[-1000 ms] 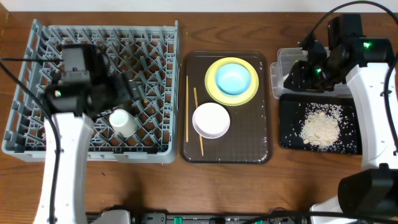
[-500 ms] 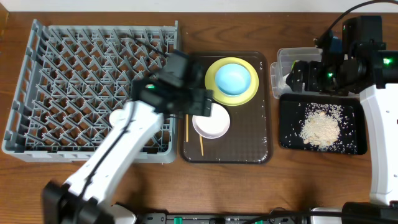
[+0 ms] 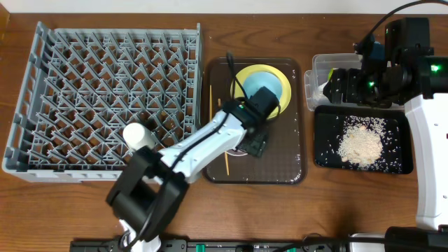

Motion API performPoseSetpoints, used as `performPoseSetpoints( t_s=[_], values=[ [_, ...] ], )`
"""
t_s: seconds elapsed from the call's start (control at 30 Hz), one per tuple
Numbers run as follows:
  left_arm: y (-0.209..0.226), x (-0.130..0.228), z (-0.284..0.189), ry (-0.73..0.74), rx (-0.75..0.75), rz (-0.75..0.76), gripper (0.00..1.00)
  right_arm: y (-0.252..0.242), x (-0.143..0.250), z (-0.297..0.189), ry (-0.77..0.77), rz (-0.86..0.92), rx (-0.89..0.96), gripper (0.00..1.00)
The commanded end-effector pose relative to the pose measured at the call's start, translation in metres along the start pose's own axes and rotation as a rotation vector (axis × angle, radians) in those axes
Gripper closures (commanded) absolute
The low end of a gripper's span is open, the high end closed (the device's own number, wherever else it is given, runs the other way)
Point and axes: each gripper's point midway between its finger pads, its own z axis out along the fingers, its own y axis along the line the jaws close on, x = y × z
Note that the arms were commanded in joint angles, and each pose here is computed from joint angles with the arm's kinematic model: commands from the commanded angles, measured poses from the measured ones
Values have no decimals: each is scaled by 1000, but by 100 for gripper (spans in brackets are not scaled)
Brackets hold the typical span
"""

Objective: Sort waste into correct bins and load items into the dishwasher
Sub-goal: 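Reach the left gripper to the pink bowl and lift it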

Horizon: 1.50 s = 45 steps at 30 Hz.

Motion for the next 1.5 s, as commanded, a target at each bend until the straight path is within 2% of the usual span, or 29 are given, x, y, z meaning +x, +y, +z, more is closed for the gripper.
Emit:
performPoseSetpoints(
  t_s=[0.0,0.13,0.3,0.43,0.83,0.87,0.93,1.1,1.2,1.47],
  values=[
    [2,3,12,21,-40,18,33,4,1,2,8,-2,-10,17],
    [-4,6,16,32,-41,34,42,4,1,2,8,-2,-10,18],
    [-11,6,16,22,-35,51,66,4,1,2,7,-2,-10,19],
    [-13,7,16,23,-34,59,79,4,1,2,8,-2,-10,19],
    [-10,15,22,45,-42,59,80,4,1,2,8,-2,-10,19],
    [-11,15,22,43,-41,59,81,4,1,2,8,-2,-10,19],
    [-11,14,22,39,-40,59,92,4,1,2,8,-2,-10,19],
    [-12,10,16,24,-35,59,93,4,2,2,10,-2,-10,19],
    [-16,-2,-5,-15,-21,57,93,4,2,2,11,-2,-10,19],
    [-16,-37,-106,-258,41,92,92,4,2,2,11,-2,-10,20]
  ],
)
